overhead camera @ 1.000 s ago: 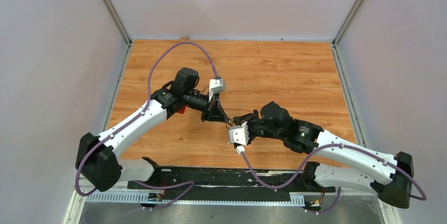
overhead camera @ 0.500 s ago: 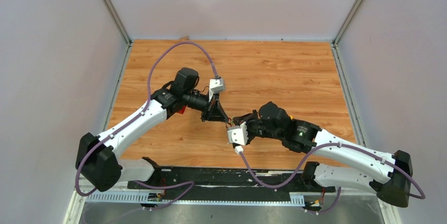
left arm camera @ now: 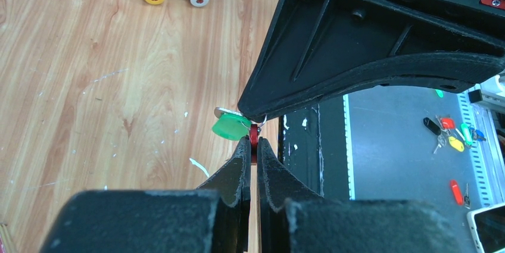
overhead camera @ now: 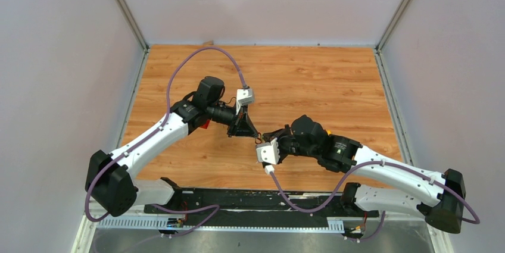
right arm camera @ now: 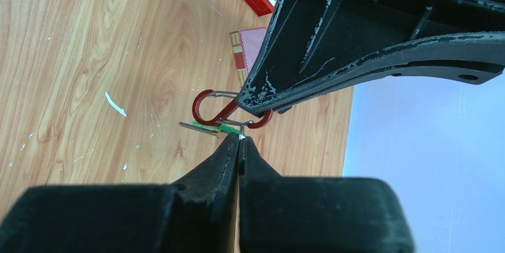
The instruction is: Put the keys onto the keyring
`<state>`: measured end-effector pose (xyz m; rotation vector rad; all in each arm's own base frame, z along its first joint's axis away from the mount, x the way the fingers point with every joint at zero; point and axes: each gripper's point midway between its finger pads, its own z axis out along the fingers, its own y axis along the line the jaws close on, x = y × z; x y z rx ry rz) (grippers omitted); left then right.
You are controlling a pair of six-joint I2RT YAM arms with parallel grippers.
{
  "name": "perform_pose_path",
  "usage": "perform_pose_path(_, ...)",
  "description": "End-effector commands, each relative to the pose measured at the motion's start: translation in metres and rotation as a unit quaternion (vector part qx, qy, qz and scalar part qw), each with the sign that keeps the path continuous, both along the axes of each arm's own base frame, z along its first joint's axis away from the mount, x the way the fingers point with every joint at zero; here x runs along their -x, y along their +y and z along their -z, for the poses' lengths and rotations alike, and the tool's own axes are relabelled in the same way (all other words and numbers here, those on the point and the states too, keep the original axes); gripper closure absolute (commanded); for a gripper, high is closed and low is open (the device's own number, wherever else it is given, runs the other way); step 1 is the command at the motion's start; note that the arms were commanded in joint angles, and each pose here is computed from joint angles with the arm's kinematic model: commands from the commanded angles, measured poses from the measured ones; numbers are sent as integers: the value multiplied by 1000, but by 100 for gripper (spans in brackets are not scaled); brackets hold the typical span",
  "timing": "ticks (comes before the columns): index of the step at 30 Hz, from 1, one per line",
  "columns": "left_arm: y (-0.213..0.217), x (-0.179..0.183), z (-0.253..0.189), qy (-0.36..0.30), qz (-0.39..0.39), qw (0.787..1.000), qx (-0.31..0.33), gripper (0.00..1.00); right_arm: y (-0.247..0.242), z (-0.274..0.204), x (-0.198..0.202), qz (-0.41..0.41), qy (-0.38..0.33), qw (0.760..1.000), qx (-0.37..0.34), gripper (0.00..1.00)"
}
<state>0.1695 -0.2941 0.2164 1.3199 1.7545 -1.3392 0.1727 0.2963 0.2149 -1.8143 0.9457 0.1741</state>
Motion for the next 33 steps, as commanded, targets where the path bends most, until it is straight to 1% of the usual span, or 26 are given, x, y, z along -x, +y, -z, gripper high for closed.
perform_pose_path(1, -2, -3, -4, -24, 3, 1000, 9, 100, 7, -18, 8, -18, 2, 999, -33, 100)
perform_pose_path(18, -1, -1, -3, -27, 8, 1000, 9, 100, 11, -31, 5, 1, 10, 998, -65, 100)
perform_pose_path(33, -1, -2, -2, -30, 6, 999, 7, 100, 16, -31, 11, -8, 35, 997, -69, 100)
